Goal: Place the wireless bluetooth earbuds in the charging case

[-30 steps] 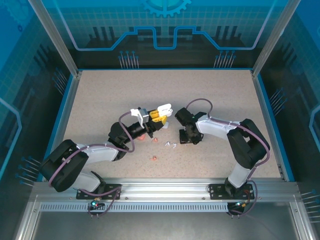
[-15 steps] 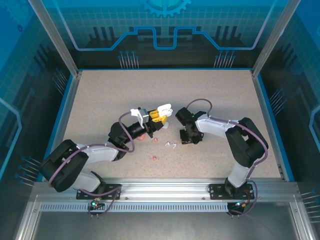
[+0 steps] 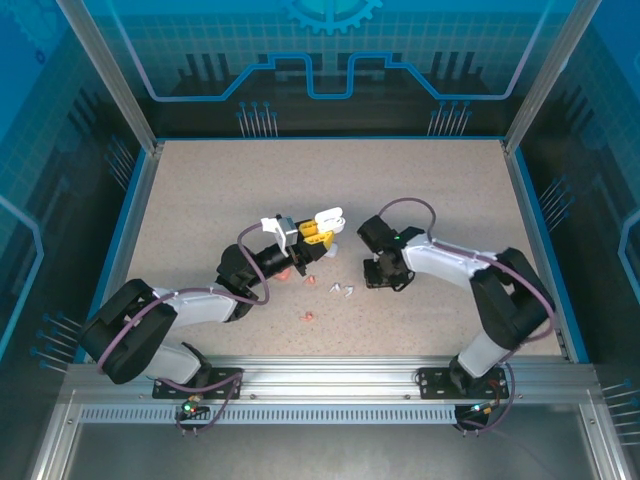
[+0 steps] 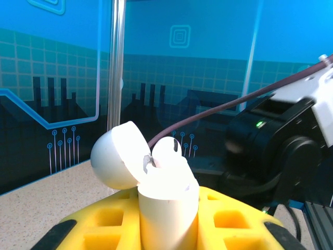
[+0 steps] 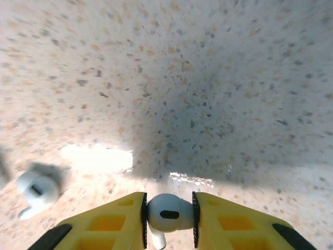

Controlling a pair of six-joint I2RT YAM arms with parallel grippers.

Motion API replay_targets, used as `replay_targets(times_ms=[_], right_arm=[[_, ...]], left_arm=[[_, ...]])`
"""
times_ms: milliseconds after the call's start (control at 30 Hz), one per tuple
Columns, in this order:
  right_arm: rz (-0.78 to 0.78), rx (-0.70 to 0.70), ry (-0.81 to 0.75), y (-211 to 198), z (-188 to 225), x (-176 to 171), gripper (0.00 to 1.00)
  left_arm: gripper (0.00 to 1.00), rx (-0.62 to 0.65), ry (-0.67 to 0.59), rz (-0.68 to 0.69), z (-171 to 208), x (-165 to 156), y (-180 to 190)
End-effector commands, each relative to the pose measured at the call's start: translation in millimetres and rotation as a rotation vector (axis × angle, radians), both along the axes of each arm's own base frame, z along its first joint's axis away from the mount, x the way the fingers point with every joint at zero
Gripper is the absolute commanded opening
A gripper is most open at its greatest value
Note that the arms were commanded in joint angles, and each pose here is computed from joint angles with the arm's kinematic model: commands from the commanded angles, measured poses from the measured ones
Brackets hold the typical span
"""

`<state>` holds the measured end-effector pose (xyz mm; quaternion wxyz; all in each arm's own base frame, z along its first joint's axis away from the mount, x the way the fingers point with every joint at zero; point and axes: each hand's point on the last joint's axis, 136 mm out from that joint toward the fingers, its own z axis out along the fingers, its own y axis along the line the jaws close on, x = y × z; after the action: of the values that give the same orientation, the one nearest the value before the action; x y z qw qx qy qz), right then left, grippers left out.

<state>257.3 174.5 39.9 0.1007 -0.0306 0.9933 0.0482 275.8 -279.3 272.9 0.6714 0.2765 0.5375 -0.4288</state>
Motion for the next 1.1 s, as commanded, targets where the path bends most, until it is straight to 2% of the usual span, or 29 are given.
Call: replay_targets(times_ms=[0,400,600,867,1067], right_arm=[[0.011,0.066,-0.150,2.3,34.9,12.4,0.28],[0.083,0.398,-0.685,16.7,179.8,22.9,0.28],[0.128,0.518,-0.880,22.3,241.3,18.3,0.28],[0.154,0.623,-1.040,37.5,283.8,9.8,0.28],[0.165,0.611,-1.080,46.8,283.8,6.9,0.28]], left_arm=[[0.00,-0.033,-0.021,0.018,10.1,3.7,4.1],[0.00,-0.031,0.017,0.052,0.0,14.2,-13.9],[0.00,-0.016,0.010,0.112,-5.9,18.5,-23.3],[0.00,0.009,-0.026,0.175,-6.8,14.3,-38.8],[0.00,0.018,-0.037,0.226,-7.3,13.2,-47.1]])
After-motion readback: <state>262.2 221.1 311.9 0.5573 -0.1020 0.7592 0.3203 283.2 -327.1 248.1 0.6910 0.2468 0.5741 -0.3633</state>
